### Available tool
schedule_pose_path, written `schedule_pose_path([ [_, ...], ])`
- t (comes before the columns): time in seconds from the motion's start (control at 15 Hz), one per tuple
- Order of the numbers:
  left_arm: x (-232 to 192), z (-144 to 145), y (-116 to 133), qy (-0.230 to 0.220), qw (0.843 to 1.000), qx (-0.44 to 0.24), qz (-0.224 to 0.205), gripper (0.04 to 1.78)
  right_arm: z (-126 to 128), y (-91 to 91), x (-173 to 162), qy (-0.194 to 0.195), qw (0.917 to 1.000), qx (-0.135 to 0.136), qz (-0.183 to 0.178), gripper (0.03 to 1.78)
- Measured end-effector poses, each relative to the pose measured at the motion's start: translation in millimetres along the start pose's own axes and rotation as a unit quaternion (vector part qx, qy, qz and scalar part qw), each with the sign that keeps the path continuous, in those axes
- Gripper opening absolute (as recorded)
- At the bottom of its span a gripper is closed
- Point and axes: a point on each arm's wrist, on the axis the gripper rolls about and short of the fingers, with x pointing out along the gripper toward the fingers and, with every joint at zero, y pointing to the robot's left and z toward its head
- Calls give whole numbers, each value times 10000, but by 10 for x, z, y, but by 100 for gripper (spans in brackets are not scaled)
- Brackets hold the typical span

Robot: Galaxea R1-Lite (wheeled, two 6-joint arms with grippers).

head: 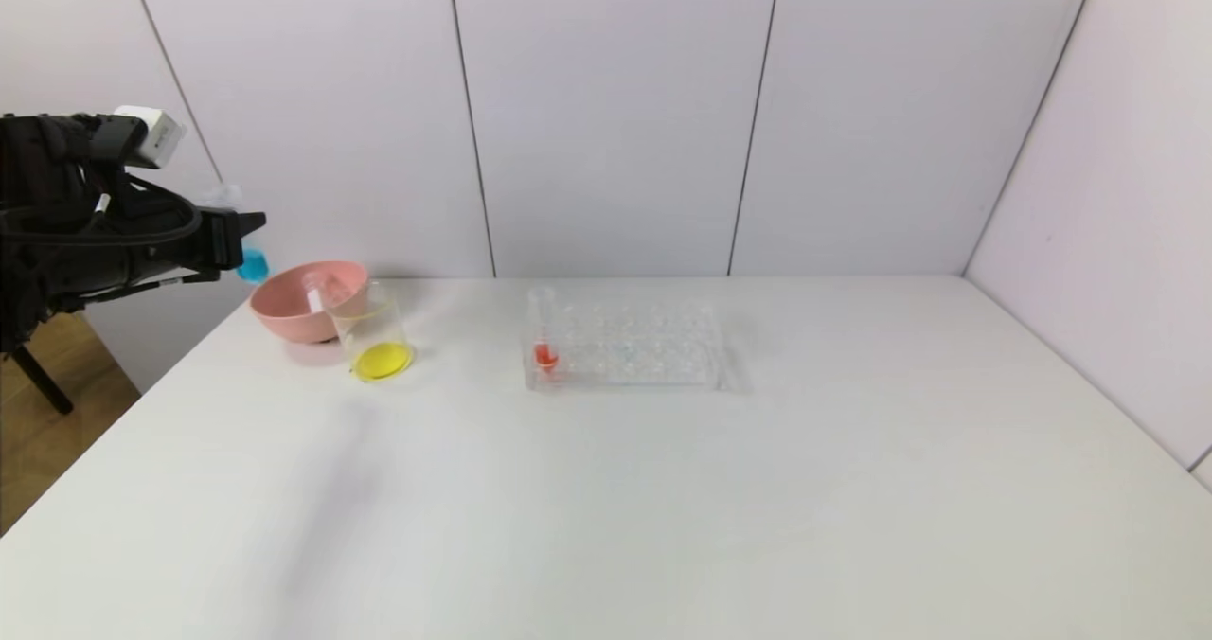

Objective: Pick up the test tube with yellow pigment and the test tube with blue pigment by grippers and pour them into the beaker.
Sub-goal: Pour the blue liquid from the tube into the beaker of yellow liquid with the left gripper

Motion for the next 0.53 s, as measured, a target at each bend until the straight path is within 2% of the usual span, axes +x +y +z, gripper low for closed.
schedule_pose_path([
  [0.2,72,73,63,-108,9986,369,-355,46,0,0,0,0,10000,-2,0,171],
  [0.33,86,156,109,2,9957,740,-553,46,0,0,0,0,10000,-2,2,171],
  [0.53,45,300,271,240,9827,1609,-883,46,0,0,0,1,10000,-2,0,171],
])
